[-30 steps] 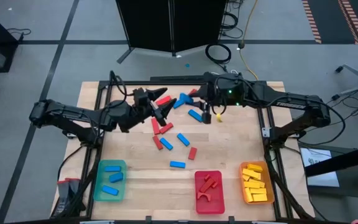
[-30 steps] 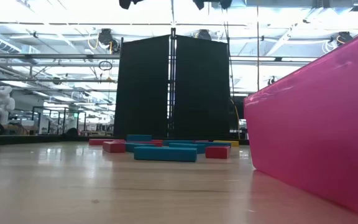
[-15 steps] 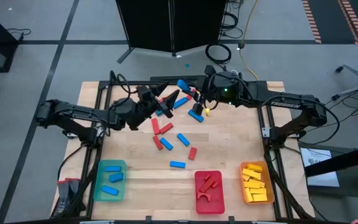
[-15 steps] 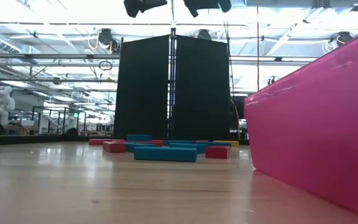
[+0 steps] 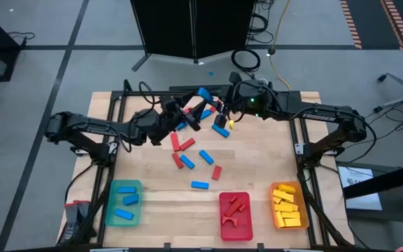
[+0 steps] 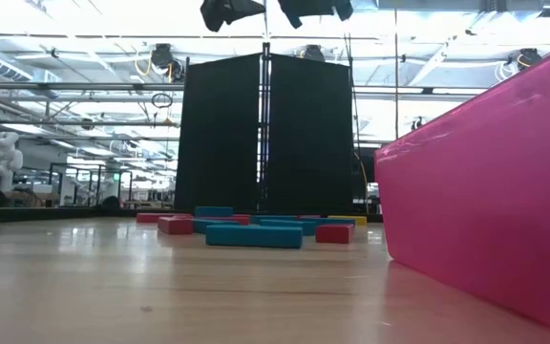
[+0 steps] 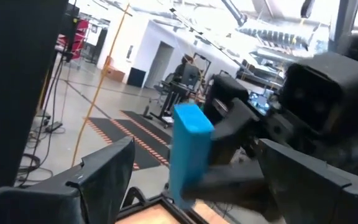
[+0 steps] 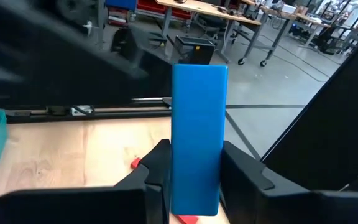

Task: Sort blocks
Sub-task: Put the blue block into the blue bin

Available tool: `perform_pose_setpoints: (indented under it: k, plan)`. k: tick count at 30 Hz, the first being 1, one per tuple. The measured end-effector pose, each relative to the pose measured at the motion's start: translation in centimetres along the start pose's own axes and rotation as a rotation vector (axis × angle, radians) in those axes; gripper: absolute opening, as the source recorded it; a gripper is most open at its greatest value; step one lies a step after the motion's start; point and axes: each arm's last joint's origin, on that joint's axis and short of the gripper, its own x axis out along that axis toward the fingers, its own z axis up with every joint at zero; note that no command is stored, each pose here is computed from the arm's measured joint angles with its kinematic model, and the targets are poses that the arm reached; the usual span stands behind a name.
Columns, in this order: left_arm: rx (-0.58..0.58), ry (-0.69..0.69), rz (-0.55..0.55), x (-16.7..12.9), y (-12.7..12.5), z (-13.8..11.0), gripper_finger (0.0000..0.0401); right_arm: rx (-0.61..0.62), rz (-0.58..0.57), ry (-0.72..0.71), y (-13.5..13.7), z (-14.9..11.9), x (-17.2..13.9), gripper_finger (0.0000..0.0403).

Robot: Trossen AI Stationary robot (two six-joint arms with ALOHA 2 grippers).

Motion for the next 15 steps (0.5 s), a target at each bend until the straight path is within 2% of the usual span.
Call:
perform_pose_setpoints:
  k: [9, 15]
  plan:
    - [-0.016, -0.014, 0.021, 0.57, 0.66, 0.3, 0.03, -0.003, 0.004, -0.002, 0.04, 0.02, -0.01, 0.0084]
    - [-0.06, -0.004, -0.007, 0.96, 0.93, 0.15, 0.0283, -0.003, 0.006, -0.003, 0.06, 0.03, -0.01, 0.0084]
